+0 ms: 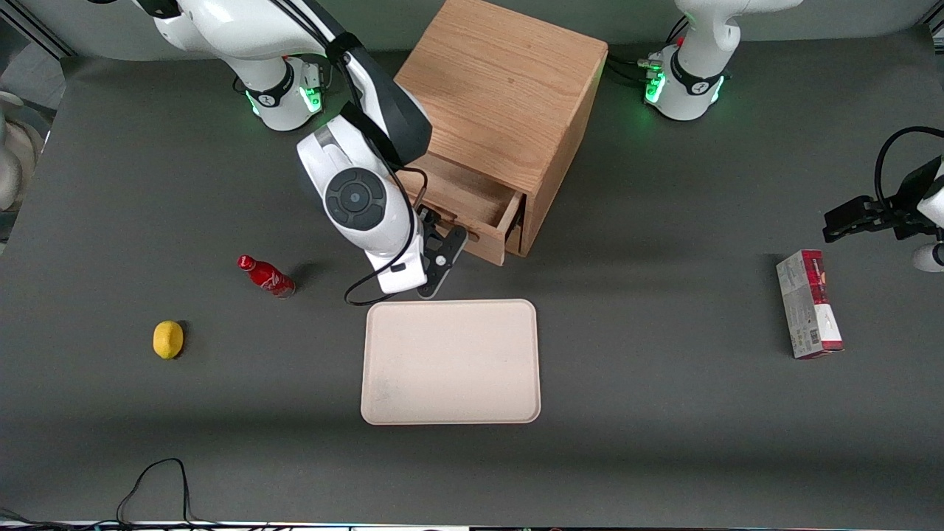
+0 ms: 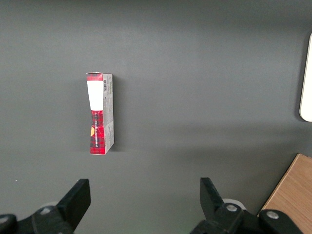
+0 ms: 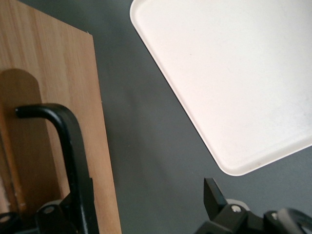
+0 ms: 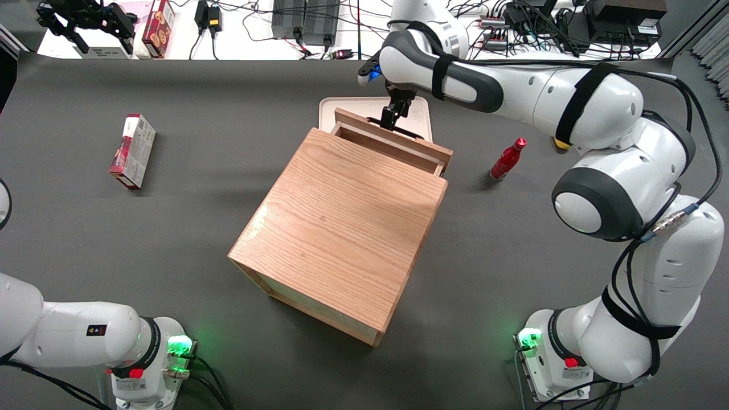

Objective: Open upper drawer
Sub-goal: 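Pull the upper drawer outward by its handle with the right gripper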

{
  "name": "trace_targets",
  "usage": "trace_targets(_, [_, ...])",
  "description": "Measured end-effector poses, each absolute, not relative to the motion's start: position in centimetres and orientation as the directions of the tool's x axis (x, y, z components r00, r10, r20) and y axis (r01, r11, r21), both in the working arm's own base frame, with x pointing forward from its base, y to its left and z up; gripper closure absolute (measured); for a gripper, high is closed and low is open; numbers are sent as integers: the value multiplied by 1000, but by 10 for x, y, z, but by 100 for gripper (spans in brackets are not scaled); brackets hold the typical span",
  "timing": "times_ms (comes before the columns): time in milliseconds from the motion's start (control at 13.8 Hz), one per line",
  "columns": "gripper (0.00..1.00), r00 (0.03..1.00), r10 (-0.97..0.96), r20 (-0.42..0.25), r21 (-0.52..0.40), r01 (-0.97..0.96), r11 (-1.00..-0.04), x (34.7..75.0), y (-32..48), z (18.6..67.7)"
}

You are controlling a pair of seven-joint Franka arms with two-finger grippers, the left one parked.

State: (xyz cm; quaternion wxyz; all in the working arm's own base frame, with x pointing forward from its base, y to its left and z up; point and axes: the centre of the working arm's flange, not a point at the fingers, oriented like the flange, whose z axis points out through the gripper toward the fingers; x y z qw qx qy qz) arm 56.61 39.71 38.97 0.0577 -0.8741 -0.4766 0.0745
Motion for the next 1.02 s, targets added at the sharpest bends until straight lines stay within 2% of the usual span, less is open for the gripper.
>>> trace_targets(1016, [0, 579, 812, -71, -170, 795, -582, 588, 366, 390])
